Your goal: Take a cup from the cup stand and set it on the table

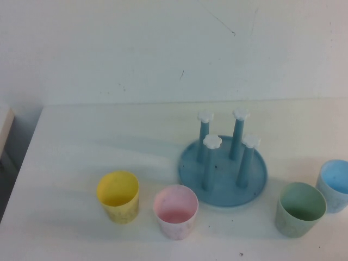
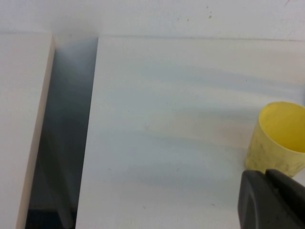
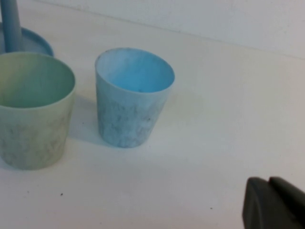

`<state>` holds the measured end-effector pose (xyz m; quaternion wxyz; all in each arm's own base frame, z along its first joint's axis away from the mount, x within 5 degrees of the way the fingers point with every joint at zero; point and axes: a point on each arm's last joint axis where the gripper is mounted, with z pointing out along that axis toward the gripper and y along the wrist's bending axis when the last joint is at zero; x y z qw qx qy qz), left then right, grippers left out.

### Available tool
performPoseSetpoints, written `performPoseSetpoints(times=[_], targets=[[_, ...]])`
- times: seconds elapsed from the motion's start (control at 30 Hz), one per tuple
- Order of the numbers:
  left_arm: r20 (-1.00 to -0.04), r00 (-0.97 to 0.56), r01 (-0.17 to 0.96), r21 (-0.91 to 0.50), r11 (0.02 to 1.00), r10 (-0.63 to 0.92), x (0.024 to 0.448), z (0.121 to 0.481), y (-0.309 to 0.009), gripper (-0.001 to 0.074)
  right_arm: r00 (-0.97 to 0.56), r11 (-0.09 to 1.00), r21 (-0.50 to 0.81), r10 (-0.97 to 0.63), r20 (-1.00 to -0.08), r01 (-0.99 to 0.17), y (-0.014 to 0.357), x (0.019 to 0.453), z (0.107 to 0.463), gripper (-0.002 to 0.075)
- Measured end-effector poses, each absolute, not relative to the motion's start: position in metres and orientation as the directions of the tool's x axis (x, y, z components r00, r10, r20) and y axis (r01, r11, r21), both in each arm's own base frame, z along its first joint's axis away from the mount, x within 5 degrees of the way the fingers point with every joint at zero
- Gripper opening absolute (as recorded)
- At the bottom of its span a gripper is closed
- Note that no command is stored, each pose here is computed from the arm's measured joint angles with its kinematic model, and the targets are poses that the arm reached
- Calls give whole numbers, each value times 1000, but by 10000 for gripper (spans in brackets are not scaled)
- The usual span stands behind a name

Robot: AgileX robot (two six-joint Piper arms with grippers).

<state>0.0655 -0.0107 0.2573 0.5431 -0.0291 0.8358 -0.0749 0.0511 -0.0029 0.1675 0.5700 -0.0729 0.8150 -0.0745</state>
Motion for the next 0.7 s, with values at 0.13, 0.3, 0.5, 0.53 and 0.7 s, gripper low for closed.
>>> performPoseSetpoints(times=[0.13, 0.3, 0.5, 0.53, 0.7], targets=[[-903, -408, 33, -157, 987, -130, 66, 257, -11, -2, -339, 978, -205, -204, -918, -34, -3, 51, 167, -1], [-904, -408, 33, -155, 987, -128, 66, 257, -11, -2, -339, 978, -205, -204, -918, -34, -3, 51, 167, -1], [-908, -407, 21, -112, 993, -94, 64, 250, -8, -2, -339, 978, -205, -204, -918, -34, -3, 51, 167, -1], [-912, -399, 11, -107, 994, -94, 63, 248, -7, -2, -339, 978, -205, -204, -918, -34, -3, 51, 167, -1], [-934, -339, -47, -104, 993, -114, 54, 220, -3, -2, -340, 978, -205, -204, -918, -34, -3, 51, 167, -1]])
